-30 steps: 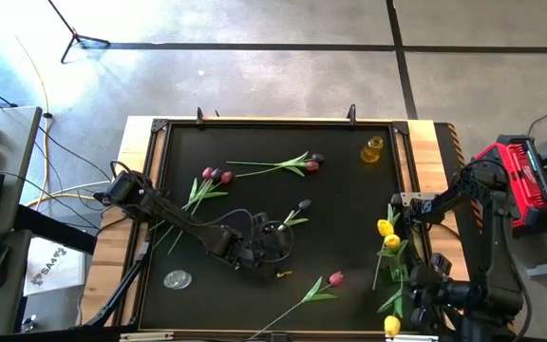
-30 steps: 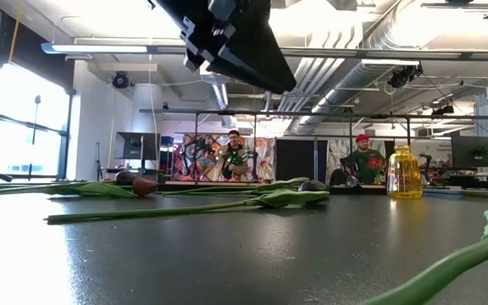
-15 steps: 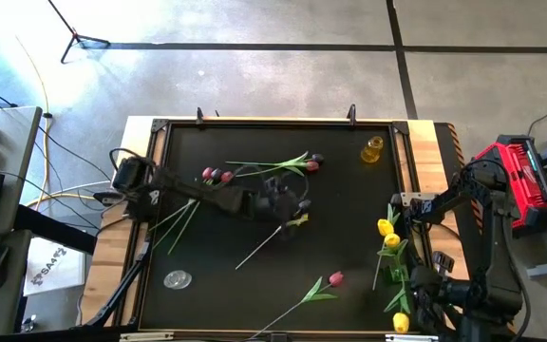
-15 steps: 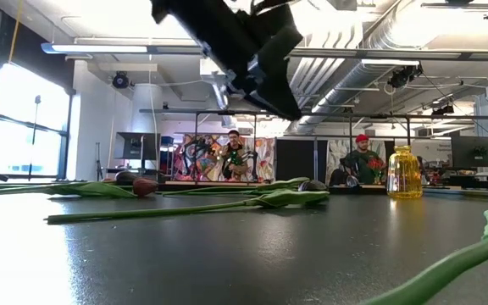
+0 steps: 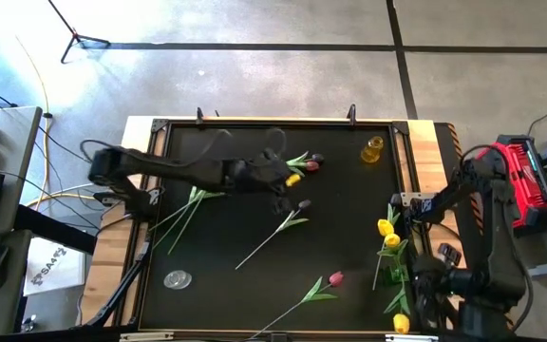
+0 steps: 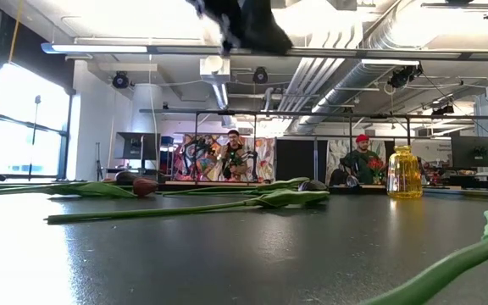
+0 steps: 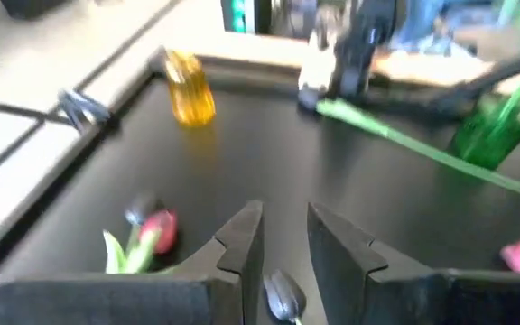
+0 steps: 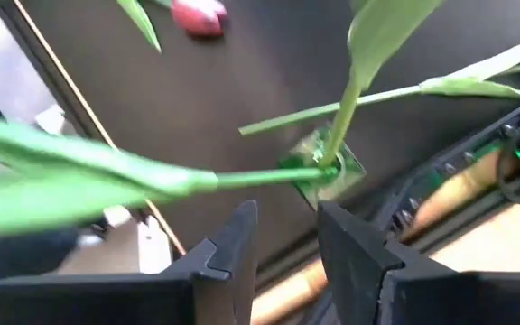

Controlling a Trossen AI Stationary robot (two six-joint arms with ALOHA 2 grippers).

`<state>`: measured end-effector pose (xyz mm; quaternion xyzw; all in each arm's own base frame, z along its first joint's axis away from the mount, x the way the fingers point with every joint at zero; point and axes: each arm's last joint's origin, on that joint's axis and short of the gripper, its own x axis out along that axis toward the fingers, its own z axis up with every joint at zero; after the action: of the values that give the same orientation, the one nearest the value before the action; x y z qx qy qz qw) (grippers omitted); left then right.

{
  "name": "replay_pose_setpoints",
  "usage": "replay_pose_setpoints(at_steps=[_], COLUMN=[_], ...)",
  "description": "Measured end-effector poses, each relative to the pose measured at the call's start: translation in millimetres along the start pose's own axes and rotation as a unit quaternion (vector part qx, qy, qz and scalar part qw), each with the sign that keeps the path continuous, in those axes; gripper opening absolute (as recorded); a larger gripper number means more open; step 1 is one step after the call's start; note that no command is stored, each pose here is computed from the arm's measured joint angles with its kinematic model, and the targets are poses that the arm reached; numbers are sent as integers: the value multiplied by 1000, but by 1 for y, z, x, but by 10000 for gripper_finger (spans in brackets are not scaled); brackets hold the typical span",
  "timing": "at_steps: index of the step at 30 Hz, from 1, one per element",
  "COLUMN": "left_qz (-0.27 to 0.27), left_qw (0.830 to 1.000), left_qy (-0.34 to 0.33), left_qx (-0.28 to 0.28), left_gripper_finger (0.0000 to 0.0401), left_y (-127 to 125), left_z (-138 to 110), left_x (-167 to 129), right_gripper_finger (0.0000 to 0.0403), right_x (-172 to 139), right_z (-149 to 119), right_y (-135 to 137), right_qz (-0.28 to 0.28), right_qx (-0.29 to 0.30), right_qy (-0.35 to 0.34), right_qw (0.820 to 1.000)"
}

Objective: Sort flowers into vase by color
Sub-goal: Put the yellow flower into the green vase, then put the top center black flower into the yellow vase

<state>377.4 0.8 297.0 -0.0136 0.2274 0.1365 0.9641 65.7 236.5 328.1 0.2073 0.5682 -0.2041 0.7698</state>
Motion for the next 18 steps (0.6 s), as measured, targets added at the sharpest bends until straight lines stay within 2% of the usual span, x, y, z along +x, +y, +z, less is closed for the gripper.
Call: replay_pose_setpoints(at_steps=[5, 10, 14, 18], left_qz=[-4, -22, -28, -30], left_qw=[999, 997, 998, 999], left_qy=[-51, -72, -58, -27], left_qx=[-16, -19, 20, -20], left_gripper_finger=[74, 74, 74, 74], left_y=[8, 8, 4, 4], left_z=[25, 34, 32, 27], left_x=[-41, -65, -73, -77], right_gripper_finger=[106, 106, 106, 106], right_x=[-12, -24, -31, -35], right_z=[10, 19, 25, 28], right_y=[-11, -24, -33, -38], right_qz=[37, 63, 80, 88], right_qx=[38, 63, 62, 68], right_qy=[-15, -3, 2, 13], right_qw=[999, 996, 995, 994])
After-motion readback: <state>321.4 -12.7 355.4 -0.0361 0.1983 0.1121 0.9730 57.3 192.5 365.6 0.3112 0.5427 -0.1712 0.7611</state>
